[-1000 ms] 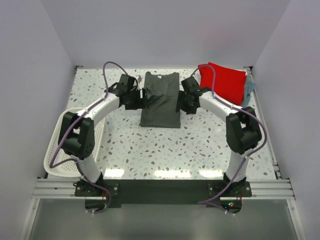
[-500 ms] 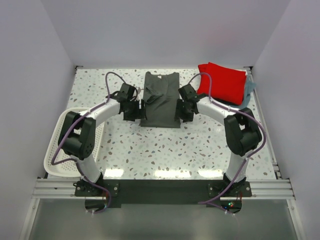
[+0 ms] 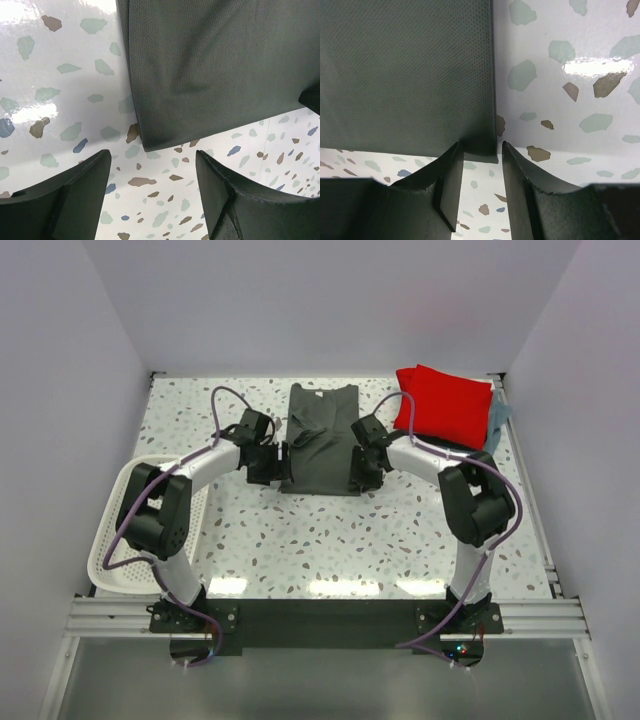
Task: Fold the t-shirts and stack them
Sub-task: Fold the tshirt
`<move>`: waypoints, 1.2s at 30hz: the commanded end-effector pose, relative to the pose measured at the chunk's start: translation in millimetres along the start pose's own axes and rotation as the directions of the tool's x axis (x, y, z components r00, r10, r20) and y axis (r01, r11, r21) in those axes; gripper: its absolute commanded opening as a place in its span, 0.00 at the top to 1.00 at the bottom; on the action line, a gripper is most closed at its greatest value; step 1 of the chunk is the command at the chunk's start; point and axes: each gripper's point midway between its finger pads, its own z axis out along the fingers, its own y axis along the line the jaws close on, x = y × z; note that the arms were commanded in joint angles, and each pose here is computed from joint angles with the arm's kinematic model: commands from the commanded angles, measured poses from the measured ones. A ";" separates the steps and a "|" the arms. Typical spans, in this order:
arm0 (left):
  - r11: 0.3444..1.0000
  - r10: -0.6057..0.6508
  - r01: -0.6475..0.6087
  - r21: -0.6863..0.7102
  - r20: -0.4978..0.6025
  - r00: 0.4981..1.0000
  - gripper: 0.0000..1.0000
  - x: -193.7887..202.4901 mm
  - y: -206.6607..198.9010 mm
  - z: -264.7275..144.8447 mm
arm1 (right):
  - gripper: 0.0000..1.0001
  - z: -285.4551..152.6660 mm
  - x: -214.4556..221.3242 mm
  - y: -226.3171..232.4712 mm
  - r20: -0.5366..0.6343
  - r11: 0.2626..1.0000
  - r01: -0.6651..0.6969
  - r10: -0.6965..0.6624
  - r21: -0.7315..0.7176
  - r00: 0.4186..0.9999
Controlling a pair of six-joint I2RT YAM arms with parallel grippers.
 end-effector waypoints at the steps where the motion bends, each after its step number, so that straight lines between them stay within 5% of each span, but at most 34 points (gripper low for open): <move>1: 0.999 0.014 -0.016 0.030 0.047 0.999 0.27 -9.5 -8.5 -10.8 | 0.60 0.3 2.7 -1.1 -0.015 1.000 -0.014 0.014 0.016 1.000; 7: 1.000 0.018 -0.019 0.018 0.045 0.999 0.27 -7.2 -4.5 -6.7 | 0.62 5.8 9.2 -4.3 -0.038 1.000 -0.018 0.019 0.022 0.999; 16: 1.000 0.027 -0.027 -0.008 0.008 1.000 0.32 2.2 -0.2 7.8 | 0.79 14.6 17.4 -3.6 -0.081 1.000 -0.020 0.021 0.017 0.996; 30: 0.998 0.050 -0.052 -0.048 -0.041 0.998 0.43 10.3 -5.3 24.5 | 0.82 12.2 20.3 -4.6 -0.078 0.999 -0.029 0.030 0.014 0.996; 36: 0.996 0.038 -0.042 -0.076 -0.049 0.998 0.57 10.9 -0.5 31.4 | 0.84 11.2 17.9 -2.9 -0.073 1.000 -0.017 0.018 0.007 0.997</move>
